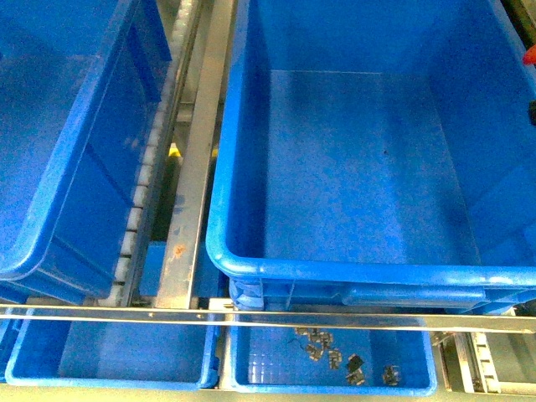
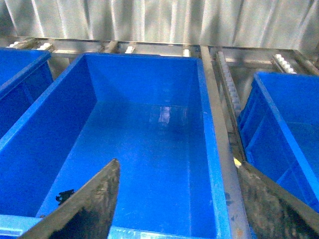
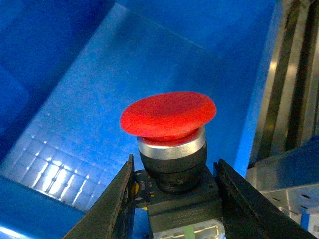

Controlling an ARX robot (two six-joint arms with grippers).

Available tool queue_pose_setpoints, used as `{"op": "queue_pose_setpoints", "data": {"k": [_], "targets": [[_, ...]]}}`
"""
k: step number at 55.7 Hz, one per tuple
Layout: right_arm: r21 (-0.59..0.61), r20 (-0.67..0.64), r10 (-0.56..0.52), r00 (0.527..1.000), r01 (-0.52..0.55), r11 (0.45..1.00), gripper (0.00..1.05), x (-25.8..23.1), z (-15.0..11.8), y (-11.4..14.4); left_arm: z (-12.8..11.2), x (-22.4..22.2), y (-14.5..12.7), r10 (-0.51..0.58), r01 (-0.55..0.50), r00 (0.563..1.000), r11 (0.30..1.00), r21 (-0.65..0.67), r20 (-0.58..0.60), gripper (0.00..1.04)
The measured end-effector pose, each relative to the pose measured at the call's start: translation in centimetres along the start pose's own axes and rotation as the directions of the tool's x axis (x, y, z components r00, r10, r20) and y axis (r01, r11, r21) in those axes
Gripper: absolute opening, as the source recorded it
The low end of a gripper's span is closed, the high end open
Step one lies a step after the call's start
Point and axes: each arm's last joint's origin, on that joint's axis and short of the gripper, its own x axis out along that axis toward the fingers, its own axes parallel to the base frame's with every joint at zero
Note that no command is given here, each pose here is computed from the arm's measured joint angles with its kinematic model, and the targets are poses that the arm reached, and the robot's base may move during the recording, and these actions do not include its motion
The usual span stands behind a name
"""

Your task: Pick red and yellow buttons and place in box

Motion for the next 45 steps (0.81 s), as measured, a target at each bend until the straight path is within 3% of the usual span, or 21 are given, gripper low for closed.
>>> {"op": "queue_pose_setpoints", "data": {"k": [7, 15, 25, 31, 45], "targets": [[0.004, -0.035, 0.034, 0.999, -0.034, 0.999, 0.38, 1.8, -0.2, 0.9, 0.0, 0.0, 0.0, 0.000, 0.000, 1.000, 1.000, 0.002, 0.000, 0.99], [0.009, -0.046, 0.042, 0.998, -0.041, 0.999, 0.38, 5.1, 0.9, 1.5, 0.0, 0.0, 0.0, 0.000, 0.000, 1.000, 1.000, 0.002, 0.000, 0.97], [0.075, -0.116, -0.056, 0.992, 0.065, 0.995, 0.38, 12.3, 2.7, 1.2, 0.0, 0.0, 0.0, 0.000, 0.000, 1.000, 1.000, 0.002, 0.000, 0.97], [0.126, -0.199, -0.120, 0.973, 0.147, 0.981, 0.38, 16.8, 2.7, 0.9, 0.0, 0.0, 0.0, 0.000, 0.000, 1.000, 1.000, 0.002, 0.000, 0.97], [0.187, -0.289, -0.134, 0.948, 0.193, 0.963, 0.38, 23.4, 2.6, 1.7, 0.0, 0.0, 0.0, 0.000, 0.000, 1.000, 1.000, 0.002, 0.000, 0.97]]}}
